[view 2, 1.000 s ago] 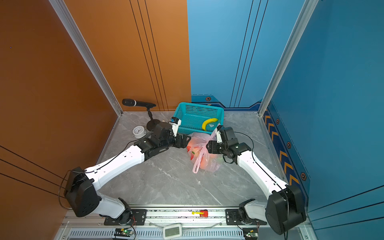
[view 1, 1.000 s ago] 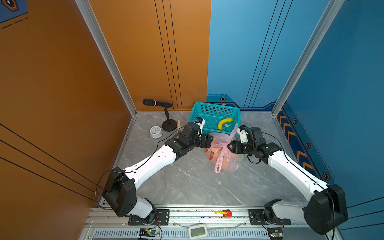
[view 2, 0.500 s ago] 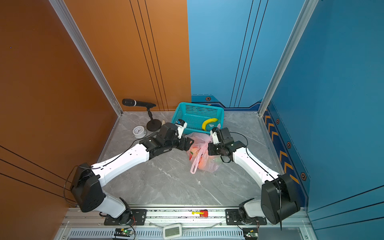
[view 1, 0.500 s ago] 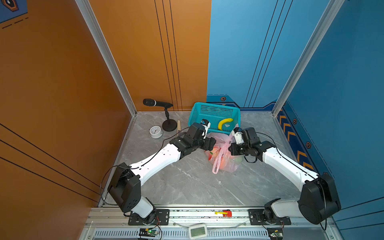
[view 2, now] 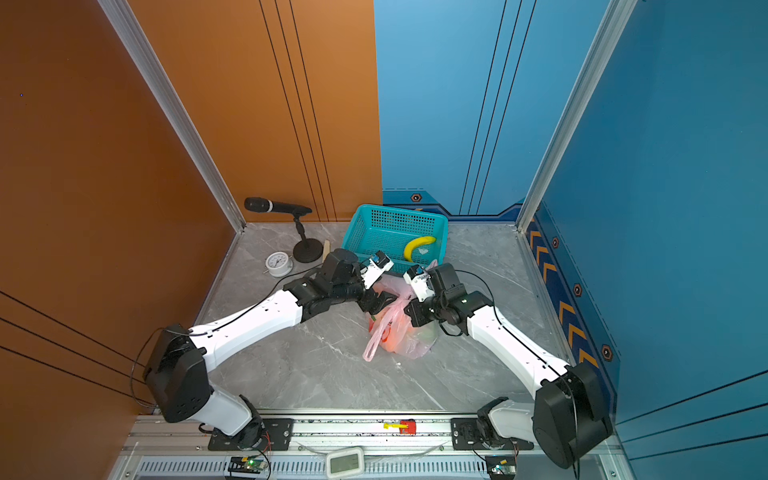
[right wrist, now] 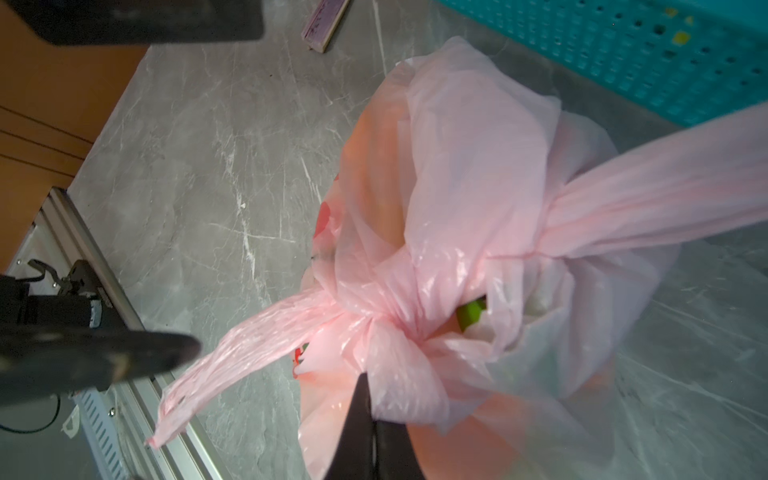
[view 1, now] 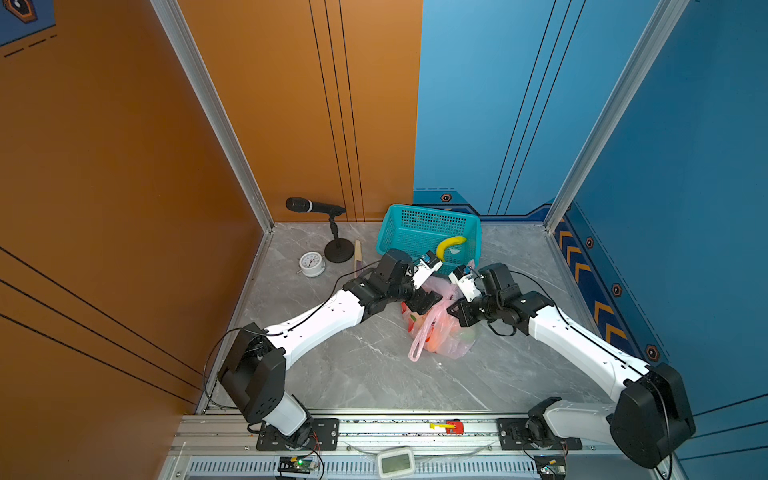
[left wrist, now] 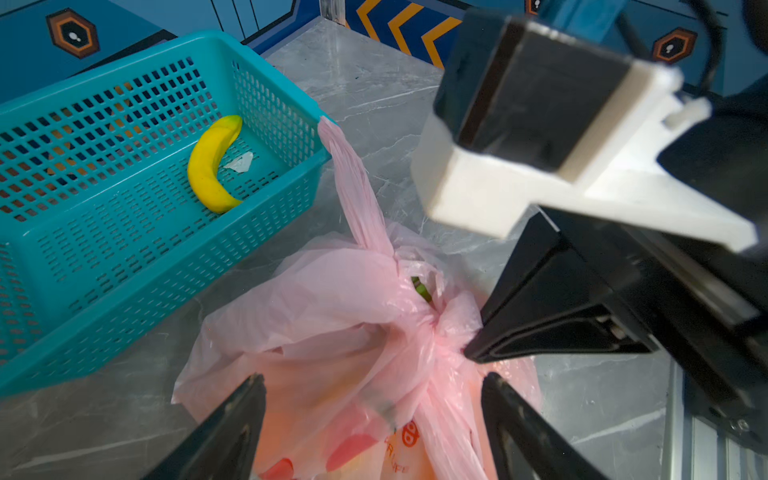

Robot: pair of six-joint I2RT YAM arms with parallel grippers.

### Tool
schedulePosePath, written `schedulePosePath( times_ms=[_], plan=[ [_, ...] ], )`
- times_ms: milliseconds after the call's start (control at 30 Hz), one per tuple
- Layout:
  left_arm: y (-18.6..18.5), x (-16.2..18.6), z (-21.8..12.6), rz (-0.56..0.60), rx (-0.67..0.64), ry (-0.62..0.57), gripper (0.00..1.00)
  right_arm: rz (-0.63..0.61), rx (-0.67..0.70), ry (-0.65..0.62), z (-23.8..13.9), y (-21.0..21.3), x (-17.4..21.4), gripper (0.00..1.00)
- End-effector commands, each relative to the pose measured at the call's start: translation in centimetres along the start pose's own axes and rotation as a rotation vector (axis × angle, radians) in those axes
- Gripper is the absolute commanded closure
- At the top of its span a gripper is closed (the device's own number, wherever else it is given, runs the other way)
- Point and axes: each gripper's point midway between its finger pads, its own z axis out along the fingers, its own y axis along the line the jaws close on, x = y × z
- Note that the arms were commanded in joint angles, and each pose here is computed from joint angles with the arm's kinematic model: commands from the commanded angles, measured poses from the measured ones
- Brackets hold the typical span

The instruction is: Untie the knot of the plastic bag and take out the fruit

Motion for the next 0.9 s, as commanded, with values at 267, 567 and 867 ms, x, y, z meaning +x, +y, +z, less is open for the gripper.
schedulePosePath(
  times_ms=[267, 567, 867],
  plan=[
    [-0.5, 4.4, 2.8, -0.039, 0.039, 0.090, 0.30, -0.049, -0.027, 0.044, 0.1, 1.1, 1.6, 1.00],
    [-0.8, 6.2, 4.0, -0.086, 0.055, 0.126, 0.35, -0.048, -0.015, 0.033, 0.2, 0.9, 1.4, 1.00],
    [-1.7, 6.4, 4.8, -0.080, 0.074, 0.119, 0.29, -0.046, -0.012, 0.028, 0.1, 0.9, 1.4, 1.00]
  ],
)
